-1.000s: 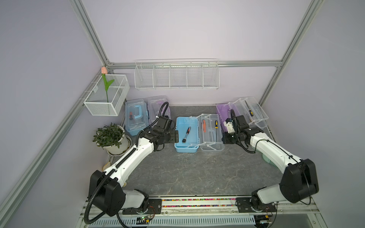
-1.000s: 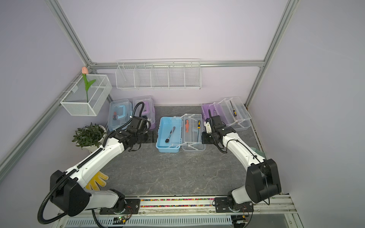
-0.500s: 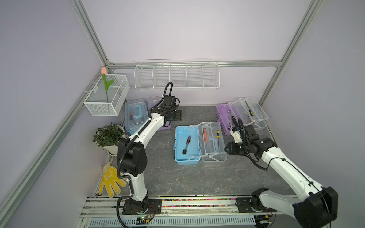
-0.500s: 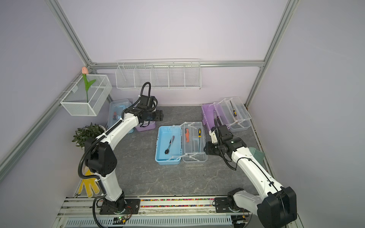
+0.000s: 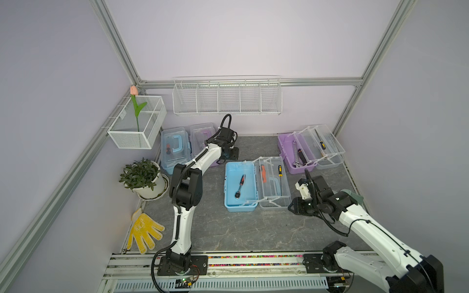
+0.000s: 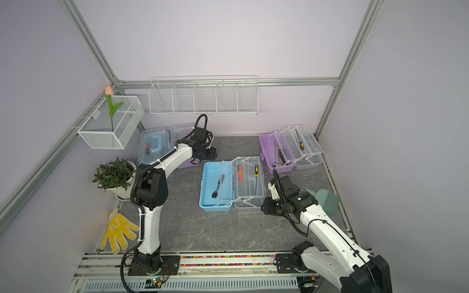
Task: Close toolboxes
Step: Adjust the toolbox at the center of the board.
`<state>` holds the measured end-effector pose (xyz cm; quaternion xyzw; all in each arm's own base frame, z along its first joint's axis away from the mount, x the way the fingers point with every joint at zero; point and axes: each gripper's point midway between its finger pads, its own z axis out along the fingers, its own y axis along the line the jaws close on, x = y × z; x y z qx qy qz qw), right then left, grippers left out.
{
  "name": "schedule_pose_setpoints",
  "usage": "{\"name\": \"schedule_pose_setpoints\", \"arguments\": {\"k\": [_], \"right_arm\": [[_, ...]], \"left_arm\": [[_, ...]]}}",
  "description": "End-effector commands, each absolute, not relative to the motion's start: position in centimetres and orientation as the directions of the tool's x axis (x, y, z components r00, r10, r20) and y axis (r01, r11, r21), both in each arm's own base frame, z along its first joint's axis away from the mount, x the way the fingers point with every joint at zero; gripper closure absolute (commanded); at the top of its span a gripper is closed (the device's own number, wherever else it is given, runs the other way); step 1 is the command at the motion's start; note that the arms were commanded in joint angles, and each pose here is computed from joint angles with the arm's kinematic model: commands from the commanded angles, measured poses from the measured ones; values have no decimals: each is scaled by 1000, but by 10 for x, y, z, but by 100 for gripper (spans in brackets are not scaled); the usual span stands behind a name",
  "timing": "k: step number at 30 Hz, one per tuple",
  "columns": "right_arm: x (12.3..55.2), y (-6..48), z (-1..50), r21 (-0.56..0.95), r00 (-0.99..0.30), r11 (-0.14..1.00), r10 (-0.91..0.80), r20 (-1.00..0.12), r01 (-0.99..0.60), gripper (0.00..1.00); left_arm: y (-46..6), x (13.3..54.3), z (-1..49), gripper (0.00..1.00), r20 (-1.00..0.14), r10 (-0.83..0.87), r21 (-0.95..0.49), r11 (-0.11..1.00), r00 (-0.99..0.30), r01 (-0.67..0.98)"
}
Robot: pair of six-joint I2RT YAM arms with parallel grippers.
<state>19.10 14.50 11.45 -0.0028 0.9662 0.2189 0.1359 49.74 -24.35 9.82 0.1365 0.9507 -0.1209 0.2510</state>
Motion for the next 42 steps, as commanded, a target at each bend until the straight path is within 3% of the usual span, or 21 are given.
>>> {"name": "schedule_pose_setpoints", "arguments": {"k": [1, 6, 20, 27, 34, 42], "right_arm": [[211, 158, 118, 465, -948, 883, 90, -306, -66, 60], [237, 163, 118, 429, -938, 899, 69, -340, -89, 64], [287, 187, 129, 388, -936, 902, -45, -350, -189, 65], [324, 225, 151, 464, -921, 839, -105, -375, -284, 61], [318, 170, 145, 257, -936, 952, -70, -345, -166, 49], [324, 173, 148, 255, -923, 942, -113, -367, -217, 53]], "left_arm": [[-239, 487, 92, 50, -489, 221, -131, 938, -844, 322], [-232, 450, 69, 61, -427, 215, -163, 937, -879, 308], [-214, 298, 66, 61, -356, 139, -184, 959, -924, 215], [-195, 255, 86, 61, -362, 68, -231, 960, -930, 160], [-175, 213, 95, 61, -373, 0, -296, 948, -928, 119], [-171, 184, 99, 61, -379, -24, -375, 918, -925, 129]]}}
